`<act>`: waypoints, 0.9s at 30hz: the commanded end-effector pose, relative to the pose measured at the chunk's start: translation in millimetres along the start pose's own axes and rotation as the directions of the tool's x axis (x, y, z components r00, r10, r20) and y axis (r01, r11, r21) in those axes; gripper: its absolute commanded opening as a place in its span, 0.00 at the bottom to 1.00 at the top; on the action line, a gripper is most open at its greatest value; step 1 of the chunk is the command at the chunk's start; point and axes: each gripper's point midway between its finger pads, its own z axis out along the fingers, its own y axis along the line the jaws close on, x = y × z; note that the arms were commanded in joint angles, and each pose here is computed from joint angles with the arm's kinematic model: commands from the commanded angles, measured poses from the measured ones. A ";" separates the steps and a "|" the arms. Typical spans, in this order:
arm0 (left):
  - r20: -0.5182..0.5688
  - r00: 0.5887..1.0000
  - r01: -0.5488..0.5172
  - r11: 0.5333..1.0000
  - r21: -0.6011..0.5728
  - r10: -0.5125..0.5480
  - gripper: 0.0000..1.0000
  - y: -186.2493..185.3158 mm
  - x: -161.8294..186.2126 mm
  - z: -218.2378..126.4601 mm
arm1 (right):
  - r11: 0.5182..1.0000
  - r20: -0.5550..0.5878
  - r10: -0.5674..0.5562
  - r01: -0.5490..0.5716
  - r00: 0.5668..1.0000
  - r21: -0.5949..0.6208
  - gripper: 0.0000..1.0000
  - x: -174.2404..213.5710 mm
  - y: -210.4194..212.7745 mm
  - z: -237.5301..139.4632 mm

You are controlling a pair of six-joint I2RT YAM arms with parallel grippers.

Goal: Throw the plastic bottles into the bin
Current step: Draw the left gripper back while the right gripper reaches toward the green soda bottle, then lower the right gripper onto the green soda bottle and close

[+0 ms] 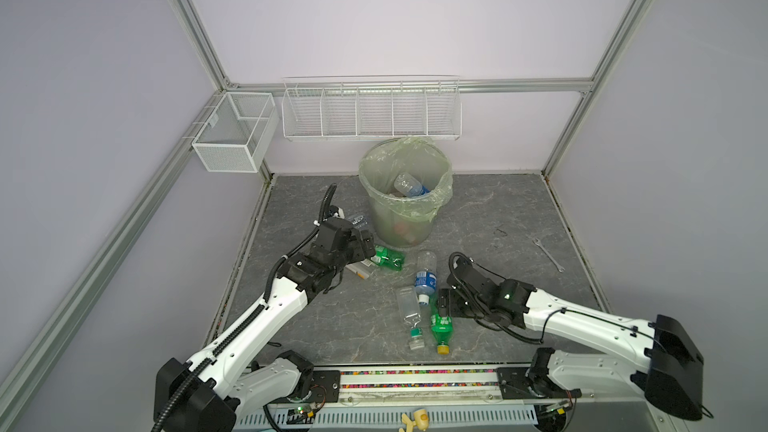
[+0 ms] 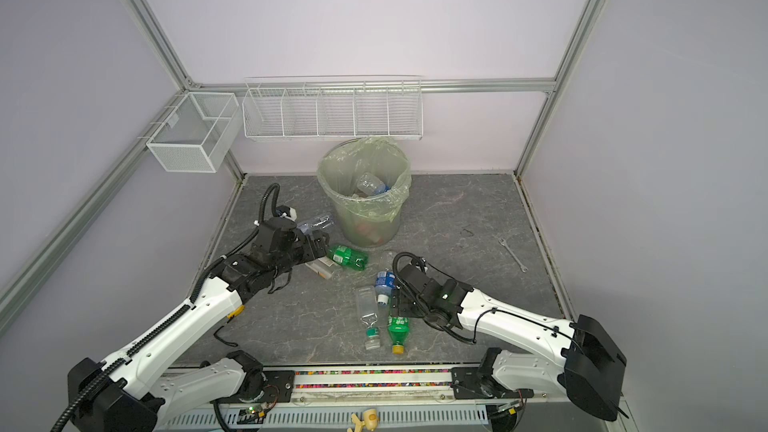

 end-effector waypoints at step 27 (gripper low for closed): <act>0.028 1.000 0.005 1.000 -0.023 -0.004 0.99 8.2 -1.4 -3.4 | 0.993 -0.067 -0.055 0.062 0.996 0.097 0.81 20.0 5.9 40.0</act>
